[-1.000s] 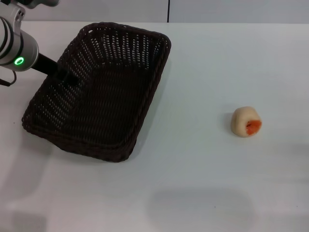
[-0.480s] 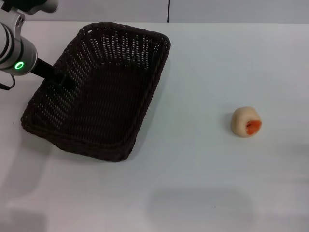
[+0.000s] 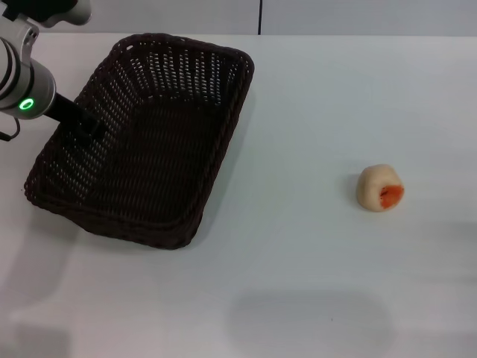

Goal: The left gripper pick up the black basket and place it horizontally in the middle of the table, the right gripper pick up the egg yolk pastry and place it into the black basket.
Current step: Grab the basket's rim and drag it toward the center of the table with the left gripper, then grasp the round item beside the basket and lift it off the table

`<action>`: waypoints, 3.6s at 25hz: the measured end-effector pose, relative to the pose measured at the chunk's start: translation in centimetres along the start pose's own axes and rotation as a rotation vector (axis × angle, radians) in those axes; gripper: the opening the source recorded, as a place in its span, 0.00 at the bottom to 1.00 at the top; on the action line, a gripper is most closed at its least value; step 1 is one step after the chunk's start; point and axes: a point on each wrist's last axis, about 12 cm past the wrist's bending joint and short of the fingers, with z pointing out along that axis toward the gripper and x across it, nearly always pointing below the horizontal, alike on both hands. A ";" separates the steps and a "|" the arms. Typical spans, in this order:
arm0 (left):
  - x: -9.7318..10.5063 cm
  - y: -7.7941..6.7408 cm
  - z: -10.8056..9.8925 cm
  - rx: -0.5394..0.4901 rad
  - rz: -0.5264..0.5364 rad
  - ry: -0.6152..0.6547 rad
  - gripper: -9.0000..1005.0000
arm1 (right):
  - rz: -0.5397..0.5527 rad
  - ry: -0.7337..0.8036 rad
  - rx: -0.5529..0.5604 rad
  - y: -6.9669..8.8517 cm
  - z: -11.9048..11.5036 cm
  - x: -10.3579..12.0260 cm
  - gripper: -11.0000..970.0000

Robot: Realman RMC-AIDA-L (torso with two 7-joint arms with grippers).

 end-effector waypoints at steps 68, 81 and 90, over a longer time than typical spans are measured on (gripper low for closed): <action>-7.3 -4.1 -3.0 0.570 0.636 -0.250 0.25 | 0.040 -0.060 -0.038 1.2 -0.6 -0.6 0.87; -9.3 -4.2 -2.9 0.385 0.682 -0.392 0.69 | 0.034 -0.057 -0.037 1.1 -0.6 -0.6 0.86; -9.8 -0.6 -4.8 -0.218 0.454 -0.804 0.80 | 0.032 -0.050 -0.034 1.0 -0.7 -0.6 0.85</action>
